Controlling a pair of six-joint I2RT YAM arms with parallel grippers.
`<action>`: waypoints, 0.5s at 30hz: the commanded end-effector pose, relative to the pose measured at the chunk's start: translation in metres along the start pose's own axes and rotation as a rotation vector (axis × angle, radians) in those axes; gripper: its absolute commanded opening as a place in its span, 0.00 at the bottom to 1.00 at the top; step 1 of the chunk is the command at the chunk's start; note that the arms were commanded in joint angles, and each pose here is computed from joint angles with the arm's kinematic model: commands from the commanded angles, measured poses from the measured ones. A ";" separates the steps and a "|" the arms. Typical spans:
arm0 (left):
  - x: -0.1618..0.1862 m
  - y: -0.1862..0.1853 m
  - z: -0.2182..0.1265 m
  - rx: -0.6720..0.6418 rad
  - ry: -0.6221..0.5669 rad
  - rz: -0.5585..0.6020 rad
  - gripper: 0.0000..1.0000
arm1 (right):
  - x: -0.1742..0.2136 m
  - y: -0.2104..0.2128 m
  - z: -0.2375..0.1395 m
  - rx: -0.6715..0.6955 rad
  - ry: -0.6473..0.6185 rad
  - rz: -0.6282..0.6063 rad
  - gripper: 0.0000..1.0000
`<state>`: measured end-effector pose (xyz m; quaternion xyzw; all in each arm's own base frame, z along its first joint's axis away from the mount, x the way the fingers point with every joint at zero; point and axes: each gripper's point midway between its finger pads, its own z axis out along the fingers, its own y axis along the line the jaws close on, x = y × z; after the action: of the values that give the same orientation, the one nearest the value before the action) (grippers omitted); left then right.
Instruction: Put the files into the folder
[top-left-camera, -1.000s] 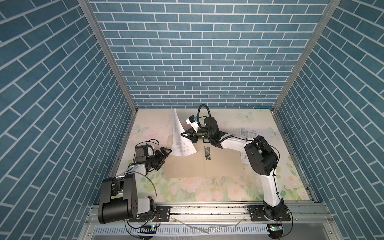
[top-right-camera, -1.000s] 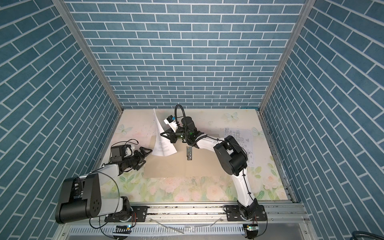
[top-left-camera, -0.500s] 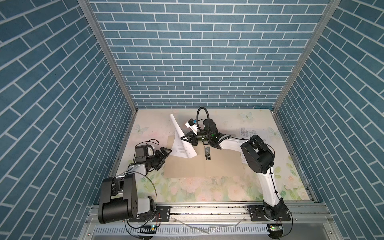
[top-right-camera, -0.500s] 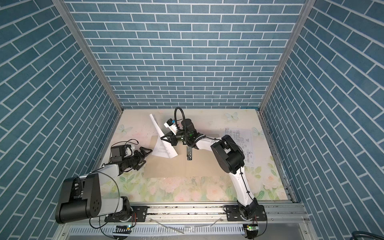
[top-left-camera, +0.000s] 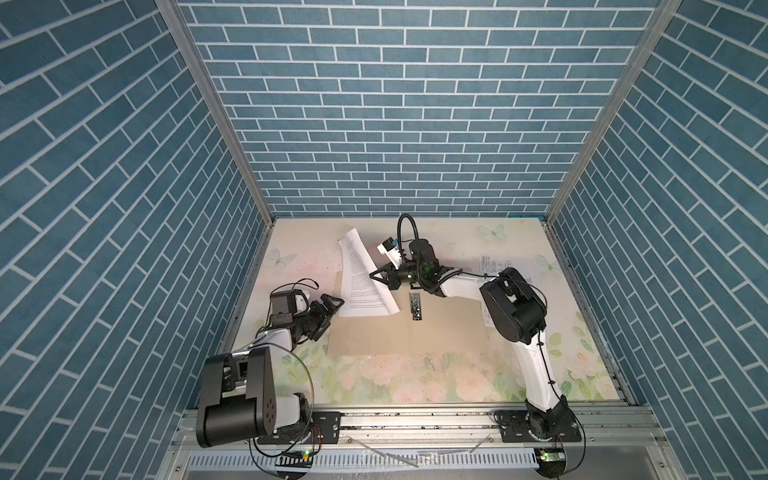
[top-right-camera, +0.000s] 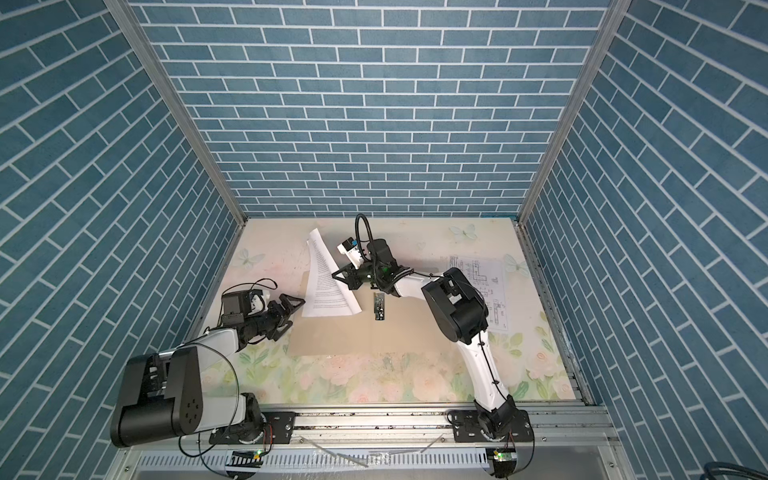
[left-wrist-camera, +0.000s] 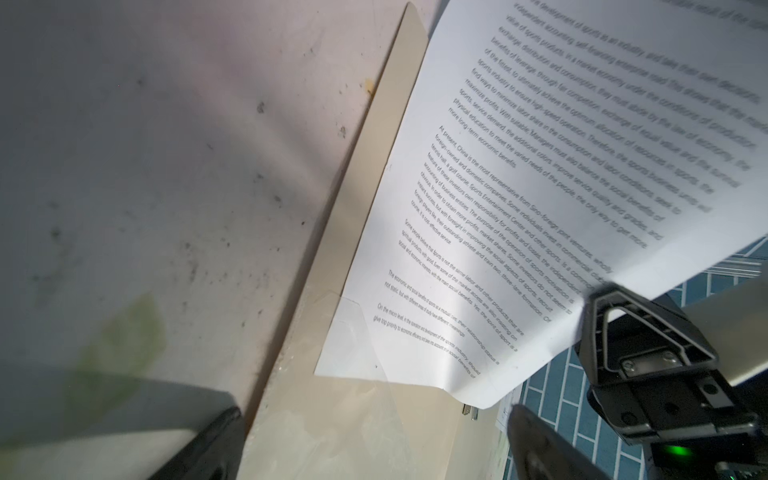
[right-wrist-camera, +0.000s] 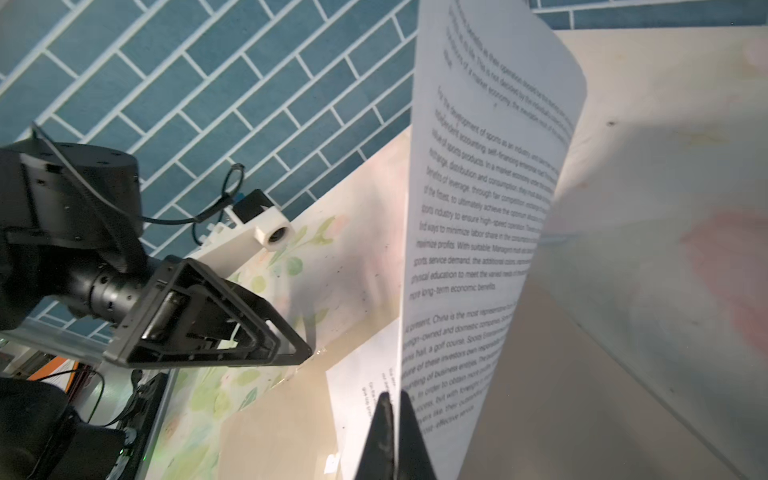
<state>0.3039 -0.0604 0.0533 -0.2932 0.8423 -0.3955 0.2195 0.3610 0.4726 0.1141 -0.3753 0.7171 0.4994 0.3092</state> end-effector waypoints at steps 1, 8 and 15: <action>0.012 0.014 0.002 -0.032 0.036 -0.037 1.00 | -0.004 -0.007 -0.005 0.073 0.008 0.045 0.00; 0.012 0.015 0.002 -0.035 0.034 -0.037 1.00 | 0.001 -0.026 -0.007 0.184 0.028 0.167 0.00; 0.015 0.016 0.001 -0.031 0.026 -0.048 1.00 | 0.010 -0.041 -0.011 0.290 0.044 0.302 0.00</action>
<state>0.3036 -0.0609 0.0533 -0.2928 0.8403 -0.3985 0.2224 0.3794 0.4523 0.0746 -0.2654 0.8214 0.4329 0.2598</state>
